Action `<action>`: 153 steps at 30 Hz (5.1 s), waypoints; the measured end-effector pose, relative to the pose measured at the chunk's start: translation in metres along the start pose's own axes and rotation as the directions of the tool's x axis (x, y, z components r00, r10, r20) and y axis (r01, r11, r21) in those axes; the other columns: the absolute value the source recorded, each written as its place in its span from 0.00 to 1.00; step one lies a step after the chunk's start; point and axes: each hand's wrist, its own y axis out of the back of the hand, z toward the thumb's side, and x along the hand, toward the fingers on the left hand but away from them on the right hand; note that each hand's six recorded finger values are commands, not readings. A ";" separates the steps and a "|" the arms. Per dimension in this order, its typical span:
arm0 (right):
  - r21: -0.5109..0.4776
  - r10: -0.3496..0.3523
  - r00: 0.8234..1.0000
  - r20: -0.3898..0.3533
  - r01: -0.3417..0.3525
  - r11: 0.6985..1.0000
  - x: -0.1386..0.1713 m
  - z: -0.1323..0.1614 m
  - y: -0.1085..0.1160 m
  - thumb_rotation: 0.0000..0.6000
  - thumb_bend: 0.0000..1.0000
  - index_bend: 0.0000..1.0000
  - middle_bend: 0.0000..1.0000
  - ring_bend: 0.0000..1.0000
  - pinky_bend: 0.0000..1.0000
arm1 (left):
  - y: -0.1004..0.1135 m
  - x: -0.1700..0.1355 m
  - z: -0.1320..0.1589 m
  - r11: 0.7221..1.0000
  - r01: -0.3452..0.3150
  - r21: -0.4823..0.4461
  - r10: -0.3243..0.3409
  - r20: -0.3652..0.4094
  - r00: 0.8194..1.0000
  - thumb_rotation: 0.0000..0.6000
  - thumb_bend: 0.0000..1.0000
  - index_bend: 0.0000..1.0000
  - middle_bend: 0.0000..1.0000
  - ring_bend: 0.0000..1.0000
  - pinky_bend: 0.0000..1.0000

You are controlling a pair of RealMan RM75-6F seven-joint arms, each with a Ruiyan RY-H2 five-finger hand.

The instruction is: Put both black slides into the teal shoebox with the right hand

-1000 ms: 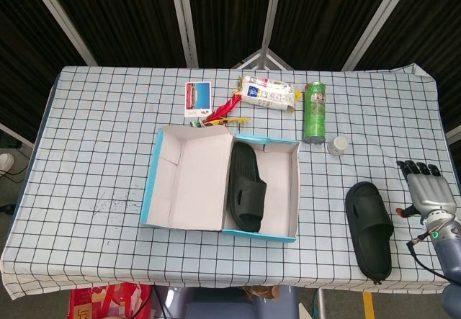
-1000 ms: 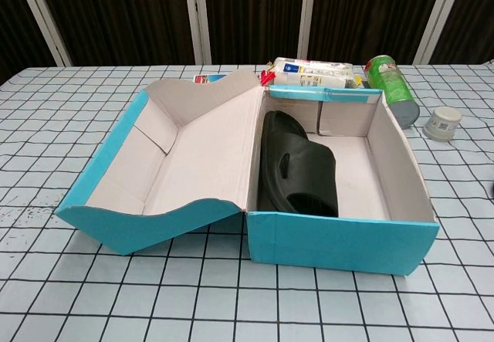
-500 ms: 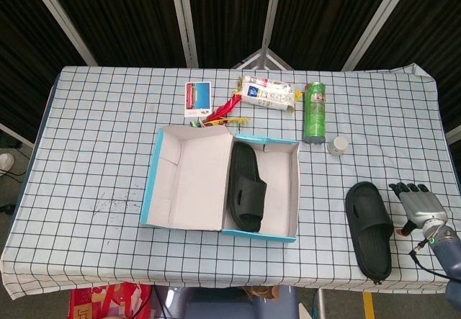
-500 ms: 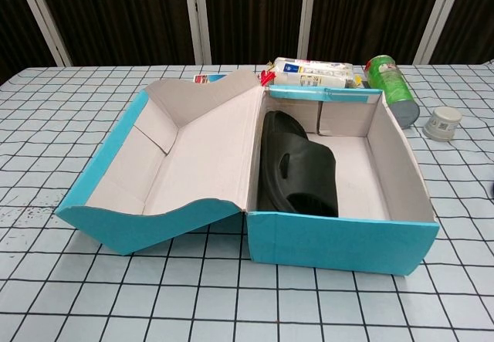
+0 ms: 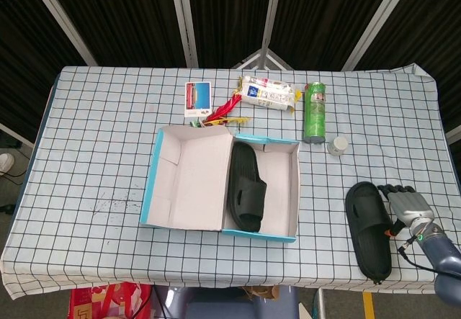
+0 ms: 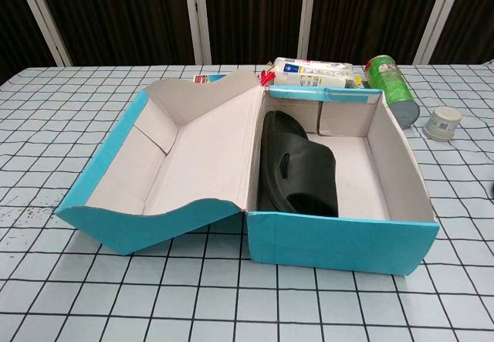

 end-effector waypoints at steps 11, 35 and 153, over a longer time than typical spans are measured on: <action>-0.017 0.009 1.000 0.000 -0.009 1.000 -0.015 0.010 0.005 1.00 0.17 0.01 0.07 0.00 0.00 | 0.001 0.001 -0.004 1.000 -0.003 -0.003 0.003 -0.010 1.000 1.00 0.37 0.10 0.04 0.00 0.09; -0.010 0.025 1.000 -0.008 -0.025 1.000 -0.029 0.024 0.009 1.00 0.27 0.48 0.46 0.13 0.00 | -0.001 0.004 -0.004 1.000 0.005 -0.005 -0.005 -0.012 1.000 1.00 0.37 0.10 0.04 0.00 0.09; -0.554 -0.490 0.772 -0.405 0.219 0.803 -0.003 0.197 0.117 1.00 0.53 0.57 0.55 0.19 0.00 | -0.002 0.015 -0.017 0.996 0.025 -0.086 -0.025 0.001 1.000 1.00 0.37 0.10 0.04 0.00 0.09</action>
